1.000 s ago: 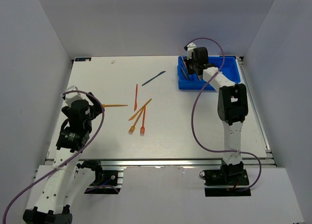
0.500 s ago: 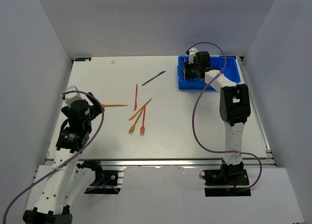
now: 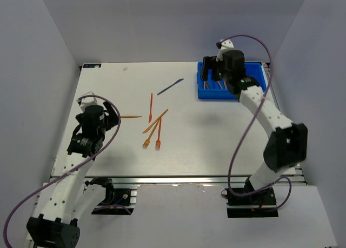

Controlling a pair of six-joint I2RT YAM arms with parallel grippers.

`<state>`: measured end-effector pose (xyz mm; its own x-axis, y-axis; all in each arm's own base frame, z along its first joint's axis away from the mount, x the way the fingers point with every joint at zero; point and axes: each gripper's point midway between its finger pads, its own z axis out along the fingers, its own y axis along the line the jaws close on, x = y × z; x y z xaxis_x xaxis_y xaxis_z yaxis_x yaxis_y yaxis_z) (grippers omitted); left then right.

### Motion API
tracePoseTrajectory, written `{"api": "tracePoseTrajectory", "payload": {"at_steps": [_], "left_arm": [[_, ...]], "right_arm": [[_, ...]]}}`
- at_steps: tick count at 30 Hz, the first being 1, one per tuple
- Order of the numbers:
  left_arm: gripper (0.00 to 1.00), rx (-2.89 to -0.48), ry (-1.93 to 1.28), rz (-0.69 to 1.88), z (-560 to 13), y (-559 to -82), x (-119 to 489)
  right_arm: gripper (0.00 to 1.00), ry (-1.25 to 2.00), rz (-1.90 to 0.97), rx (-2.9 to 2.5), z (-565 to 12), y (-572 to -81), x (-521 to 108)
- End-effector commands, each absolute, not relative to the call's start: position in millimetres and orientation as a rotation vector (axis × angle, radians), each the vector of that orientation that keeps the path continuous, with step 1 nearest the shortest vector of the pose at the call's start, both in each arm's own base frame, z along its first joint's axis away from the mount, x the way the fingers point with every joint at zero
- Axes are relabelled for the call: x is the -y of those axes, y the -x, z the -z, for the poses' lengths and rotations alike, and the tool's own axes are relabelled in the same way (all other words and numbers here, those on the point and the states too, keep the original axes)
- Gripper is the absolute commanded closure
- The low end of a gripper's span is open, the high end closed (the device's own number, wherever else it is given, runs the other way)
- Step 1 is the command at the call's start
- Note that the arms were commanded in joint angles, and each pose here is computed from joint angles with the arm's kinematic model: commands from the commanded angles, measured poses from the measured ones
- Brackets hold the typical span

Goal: Sort the eating utensils into containers

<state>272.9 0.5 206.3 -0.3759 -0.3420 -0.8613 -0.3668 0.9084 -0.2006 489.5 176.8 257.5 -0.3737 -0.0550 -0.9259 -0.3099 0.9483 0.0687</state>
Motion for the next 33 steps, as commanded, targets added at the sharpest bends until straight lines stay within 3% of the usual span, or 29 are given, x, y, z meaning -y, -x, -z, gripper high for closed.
{"api": "tracePoseTrajectory", "payload": {"at_steps": [1,5,6,11,14,15,16,21,29,33], "left_arm": [[0.02,-2.081,0.396,0.093,-199.9,-288.4,29.3],[0.02,-2.196,0.24,0.23,-188.8,-304.6,88.8],[0.02,-2.264,0.134,0.188,-176.6,-309.3,132.3],[0.04,-2.412,-0.007,0.097,-123.8,-316.9,193.3],[0.11,-2.465,-0.049,0.149,-99.8,-329.1,224.9],[0.14,-2.479,-0.052,0.149,-94.0,-332.3,229.8],[0.24,-2.493,-0.059,0.148,-88.9,-333.8,235.4],[0.42,-2.525,-0.061,0.091,-68.7,-339.9,237.0],[0.56,-2.582,-0.069,0.069,-43.4,-331.0,234.2],[0.56,-2.61,-0.063,0.033,-30.0,-324.5,227.6]], "right_arm": [[0.11,0.22,-0.563,-2.023,-232.5,-435.9,-201.9],[0.11,0.036,-0.434,-2.175,-194.7,-394.4,-189.3],[0.11,-0.017,-0.351,-2.207,-179.0,-371.8,-180.1],[0.11,-0.095,-0.337,-2.173,-183.7,-341.7,-157.4],[0.11,-0.09,-0.363,-2.179,-185.3,-321.9,-152.2],[0.11,-0.085,-0.367,-2.177,-186.0,-318.3,-151.2],[0.12,-0.072,-0.361,-2.182,-186.4,-311.9,-147.8],[0.13,-0.038,-0.334,-2.187,-190.4,-299.7,-139.4],[0.14,-0.013,-0.361,-2.179,-191.7,-295.7,-142.0],[0.15,-0.002,-0.379,-2.178,-193.3,-296.4,-145.7]]}}
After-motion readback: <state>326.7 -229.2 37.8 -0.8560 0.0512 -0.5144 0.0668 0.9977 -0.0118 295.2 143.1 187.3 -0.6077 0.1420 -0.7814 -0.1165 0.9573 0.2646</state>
